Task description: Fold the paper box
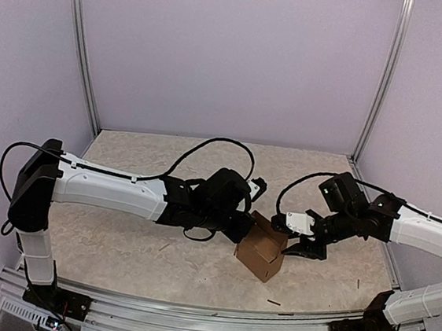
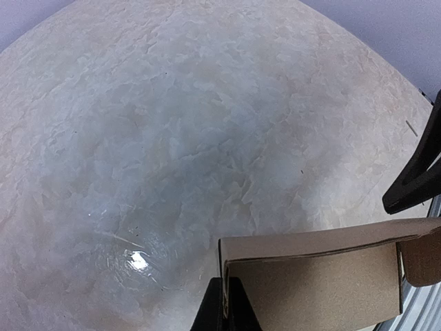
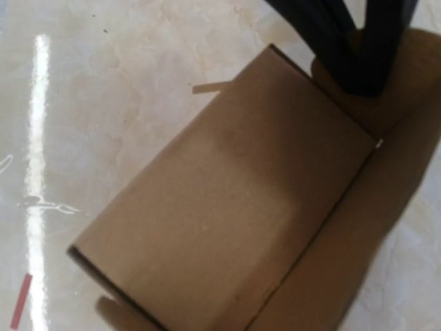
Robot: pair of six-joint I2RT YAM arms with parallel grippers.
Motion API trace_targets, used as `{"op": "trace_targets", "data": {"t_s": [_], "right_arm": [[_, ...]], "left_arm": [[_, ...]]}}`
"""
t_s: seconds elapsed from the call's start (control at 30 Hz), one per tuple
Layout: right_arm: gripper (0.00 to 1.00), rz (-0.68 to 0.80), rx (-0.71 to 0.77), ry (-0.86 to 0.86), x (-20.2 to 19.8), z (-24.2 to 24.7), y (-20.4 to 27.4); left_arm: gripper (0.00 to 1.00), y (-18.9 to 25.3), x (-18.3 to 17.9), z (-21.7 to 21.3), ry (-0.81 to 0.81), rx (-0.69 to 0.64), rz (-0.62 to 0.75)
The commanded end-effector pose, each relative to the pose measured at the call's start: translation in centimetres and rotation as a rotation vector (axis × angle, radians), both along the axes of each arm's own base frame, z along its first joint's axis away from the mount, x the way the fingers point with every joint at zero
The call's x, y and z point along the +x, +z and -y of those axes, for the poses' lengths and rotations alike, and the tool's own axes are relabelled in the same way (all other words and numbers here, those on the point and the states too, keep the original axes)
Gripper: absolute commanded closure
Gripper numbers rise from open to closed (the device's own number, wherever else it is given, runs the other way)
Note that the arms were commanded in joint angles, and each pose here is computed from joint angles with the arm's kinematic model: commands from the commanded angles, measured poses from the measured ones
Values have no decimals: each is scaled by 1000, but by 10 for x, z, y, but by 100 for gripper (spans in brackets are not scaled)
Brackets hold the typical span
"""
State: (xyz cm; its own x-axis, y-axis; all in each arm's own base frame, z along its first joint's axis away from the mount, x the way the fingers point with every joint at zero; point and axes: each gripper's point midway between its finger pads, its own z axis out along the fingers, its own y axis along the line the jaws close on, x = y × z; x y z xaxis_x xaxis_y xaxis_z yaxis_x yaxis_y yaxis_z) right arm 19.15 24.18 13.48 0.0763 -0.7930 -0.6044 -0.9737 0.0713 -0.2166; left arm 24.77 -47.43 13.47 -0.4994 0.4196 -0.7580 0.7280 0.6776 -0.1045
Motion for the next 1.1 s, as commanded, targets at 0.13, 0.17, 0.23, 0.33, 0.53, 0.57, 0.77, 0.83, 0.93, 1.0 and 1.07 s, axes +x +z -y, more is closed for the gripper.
{"op": "trace_targets", "data": {"t_s": [0.13,0.17,0.23,0.33,0.53,0.57,0.77,0.83,0.93,1.0,1.07], "right_arm": [[59,-12,-1,5,-5,4,-3],[59,-10,0,1,-5,4,-4],[59,-7,-2,-7,-3,4,-5],[59,-7,-4,-13,-2,4,-6],[59,-2,-7,-27,0,5,-7],[59,-1,-5,-27,0,5,-7],[59,-1,-2,-30,0,5,-7],[59,-3,-6,-28,0,5,-8],[59,-2,-9,-26,0,6,-9],[59,-2,-10,-27,-1,6,-9],[59,1,-8,-25,-1,6,-8]], "left_arm": [[100,-19,-18,-10,-20,58,-40],[100,-19,-19,-9,-23,56,-40],[100,-17,-18,-7,-25,53,-38],[100,-18,-19,-6,-28,55,-39],[100,-24,-19,-6,-22,63,-46],[100,-25,-18,-7,-20,63,-45],[100,-25,-19,-5,-23,67,-51],[100,-17,-17,0,-34,68,-56],[100,-10,-17,7,-45,96,-75],[100,-13,-16,9,-51,110,-86],[100,-9,-16,12,-56,112,-96]]}}
